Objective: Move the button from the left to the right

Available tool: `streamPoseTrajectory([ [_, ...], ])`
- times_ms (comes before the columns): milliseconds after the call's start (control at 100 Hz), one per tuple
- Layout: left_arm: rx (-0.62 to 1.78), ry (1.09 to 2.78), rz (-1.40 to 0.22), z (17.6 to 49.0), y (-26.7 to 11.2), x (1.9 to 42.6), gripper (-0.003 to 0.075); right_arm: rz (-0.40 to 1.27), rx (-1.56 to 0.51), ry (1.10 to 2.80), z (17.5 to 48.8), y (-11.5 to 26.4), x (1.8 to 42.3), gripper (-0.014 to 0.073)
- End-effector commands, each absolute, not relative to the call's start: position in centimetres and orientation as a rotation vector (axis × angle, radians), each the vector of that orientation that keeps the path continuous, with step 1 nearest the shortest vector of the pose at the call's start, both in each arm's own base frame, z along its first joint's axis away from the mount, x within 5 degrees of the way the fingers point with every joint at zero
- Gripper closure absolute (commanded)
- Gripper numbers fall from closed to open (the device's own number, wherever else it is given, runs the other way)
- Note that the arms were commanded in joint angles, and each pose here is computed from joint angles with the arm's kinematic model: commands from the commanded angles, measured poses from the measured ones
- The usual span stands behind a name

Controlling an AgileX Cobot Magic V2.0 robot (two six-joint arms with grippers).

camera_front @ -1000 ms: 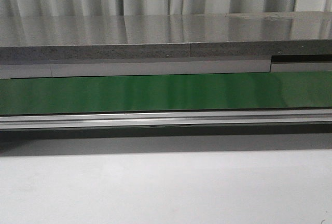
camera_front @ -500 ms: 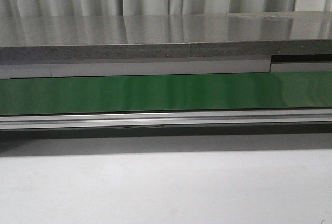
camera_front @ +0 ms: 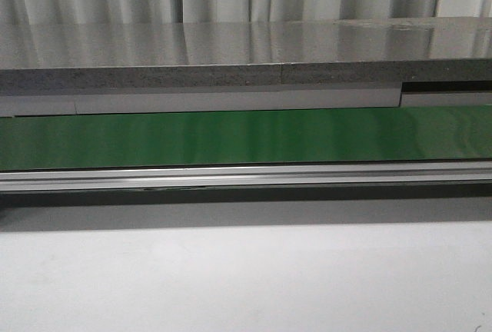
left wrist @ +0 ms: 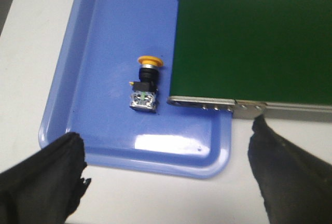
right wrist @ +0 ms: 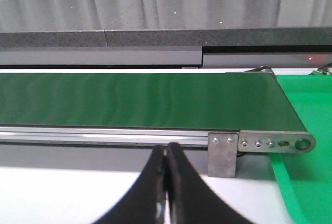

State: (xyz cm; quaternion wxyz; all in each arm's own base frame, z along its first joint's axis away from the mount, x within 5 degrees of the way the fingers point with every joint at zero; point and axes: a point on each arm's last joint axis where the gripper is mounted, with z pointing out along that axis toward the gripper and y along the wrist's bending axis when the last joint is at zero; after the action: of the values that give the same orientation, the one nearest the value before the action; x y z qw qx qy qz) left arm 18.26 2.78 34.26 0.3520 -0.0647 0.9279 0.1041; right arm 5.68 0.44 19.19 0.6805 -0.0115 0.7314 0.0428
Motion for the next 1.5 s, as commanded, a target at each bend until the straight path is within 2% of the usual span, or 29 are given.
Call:
streamPoseTrajectory([
  [0, -0.231, 2.317, 0.268, 35.5, 4.0, 20.8, 0.0101, 0.089, -0.031, 1.562, 20.4, 0.4, 5.8, 0.0663],
  [150, -0.315, 2.37, 0.223, 34.5, 6.4, 24.3, 0.0101, 0.089, -0.031, 1.562, 20.4, 0.4, 5.8, 0.0663],
  [380, -0.425, 2.473, 0.203, 31.0, 10.3, 29.0, 0.0101, 0.089, -0.031, 1.562, 20.4, 0.4, 5.8, 0.0663],
  [620, -0.52, 2.571, 0.183, 26.6, 12.9, 31.3, 0.0101, 0.089, -0.031, 1.562, 20.4, 0.4, 5.8, 0.0663],
  [850, -0.521, 2.637, 0.123, 23.5, 13.2, 32.7, 0.0101, 0.089, -0.031, 1.562, 20.4, 0.4, 5.8, 0.0663],
  [1490, -0.529, 2.722, 0.038, 18.7, 13.4, 34.5, 0.0101, 0.089, -0.031, 1.562, 20.4, 0.4, 5.8, 0.0663],
])
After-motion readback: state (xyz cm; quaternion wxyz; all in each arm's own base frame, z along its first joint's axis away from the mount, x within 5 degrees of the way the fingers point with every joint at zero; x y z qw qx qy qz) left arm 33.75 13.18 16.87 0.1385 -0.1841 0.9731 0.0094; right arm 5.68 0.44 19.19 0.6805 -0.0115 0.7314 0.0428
